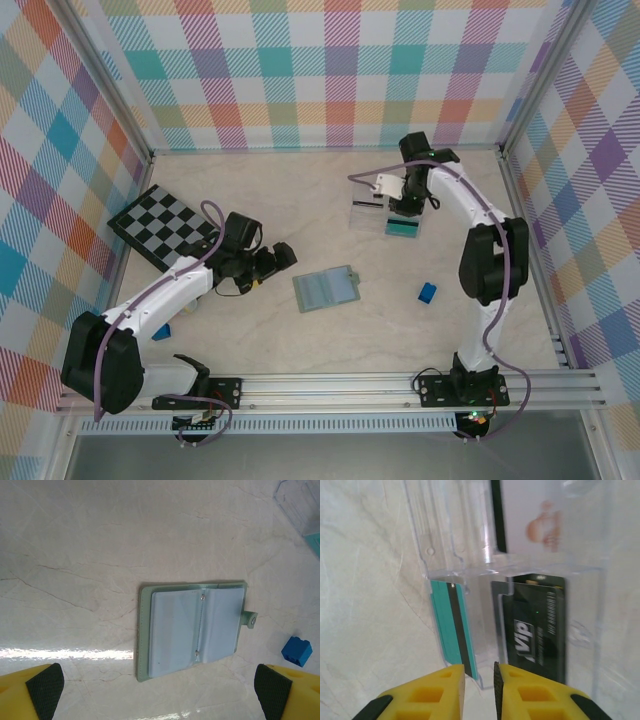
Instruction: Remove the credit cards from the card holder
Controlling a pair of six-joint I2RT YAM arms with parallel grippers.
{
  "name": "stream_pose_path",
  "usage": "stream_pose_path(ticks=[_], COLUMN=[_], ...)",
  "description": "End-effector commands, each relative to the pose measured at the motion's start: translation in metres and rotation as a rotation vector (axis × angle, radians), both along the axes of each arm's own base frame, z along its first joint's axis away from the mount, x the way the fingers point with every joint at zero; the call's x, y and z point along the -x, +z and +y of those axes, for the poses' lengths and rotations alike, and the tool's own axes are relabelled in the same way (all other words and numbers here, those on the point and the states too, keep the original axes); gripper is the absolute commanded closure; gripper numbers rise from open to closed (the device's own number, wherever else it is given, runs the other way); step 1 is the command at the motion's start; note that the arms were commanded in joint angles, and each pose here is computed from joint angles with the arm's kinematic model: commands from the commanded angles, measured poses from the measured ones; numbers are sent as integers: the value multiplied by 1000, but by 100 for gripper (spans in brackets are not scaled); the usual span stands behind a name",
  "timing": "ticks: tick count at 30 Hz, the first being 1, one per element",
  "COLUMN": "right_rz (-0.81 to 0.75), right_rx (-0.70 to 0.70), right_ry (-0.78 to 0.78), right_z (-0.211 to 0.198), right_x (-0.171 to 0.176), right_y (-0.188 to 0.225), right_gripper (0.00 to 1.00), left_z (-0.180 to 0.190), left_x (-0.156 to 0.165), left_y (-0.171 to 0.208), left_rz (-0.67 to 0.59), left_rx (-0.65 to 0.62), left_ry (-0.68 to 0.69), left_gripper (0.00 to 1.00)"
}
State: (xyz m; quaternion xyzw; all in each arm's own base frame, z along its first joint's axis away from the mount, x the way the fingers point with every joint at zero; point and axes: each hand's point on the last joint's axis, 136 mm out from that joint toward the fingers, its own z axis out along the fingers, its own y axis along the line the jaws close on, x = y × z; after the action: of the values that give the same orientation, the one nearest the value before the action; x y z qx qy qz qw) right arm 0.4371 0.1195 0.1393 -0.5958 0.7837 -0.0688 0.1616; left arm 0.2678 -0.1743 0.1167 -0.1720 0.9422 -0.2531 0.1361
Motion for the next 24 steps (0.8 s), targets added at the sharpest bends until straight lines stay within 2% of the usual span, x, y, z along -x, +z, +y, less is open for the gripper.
stream_pose_path(ticks=[1,5,9,12,14,16,19,24], right_rz=[-58,-89,-91,-84,-33,70,184,334], right_rx=[-144,-247,-324,-450,-551,-595,-557,-571], right_ry=[-66,-170,-254,-321,-478,-619,-660,-836], right_z=[24,49,80,108,116,121,131,136], right_x=[16,33,60,83,91,104,131,150], right_y=[55,79,83,86,87,77,47,8], right_gripper=[74,74,76,75,71,63,65,65], left_z=[0,-2,-8,-16,-23,-30,-40,-54], left_x=[1,5,9,11,13,14,14,10], left_y=[-6,-14,-21,-26,-30,-36,-44,-46], left_rz=[30,58,77,89,104,124,143,142], left_rx=[37,33,36,45,66,98,143,182], left_ry=[28,25,19,14,10,8,7,-5], left_gripper=[0,1,3,5,6,7,10,17])
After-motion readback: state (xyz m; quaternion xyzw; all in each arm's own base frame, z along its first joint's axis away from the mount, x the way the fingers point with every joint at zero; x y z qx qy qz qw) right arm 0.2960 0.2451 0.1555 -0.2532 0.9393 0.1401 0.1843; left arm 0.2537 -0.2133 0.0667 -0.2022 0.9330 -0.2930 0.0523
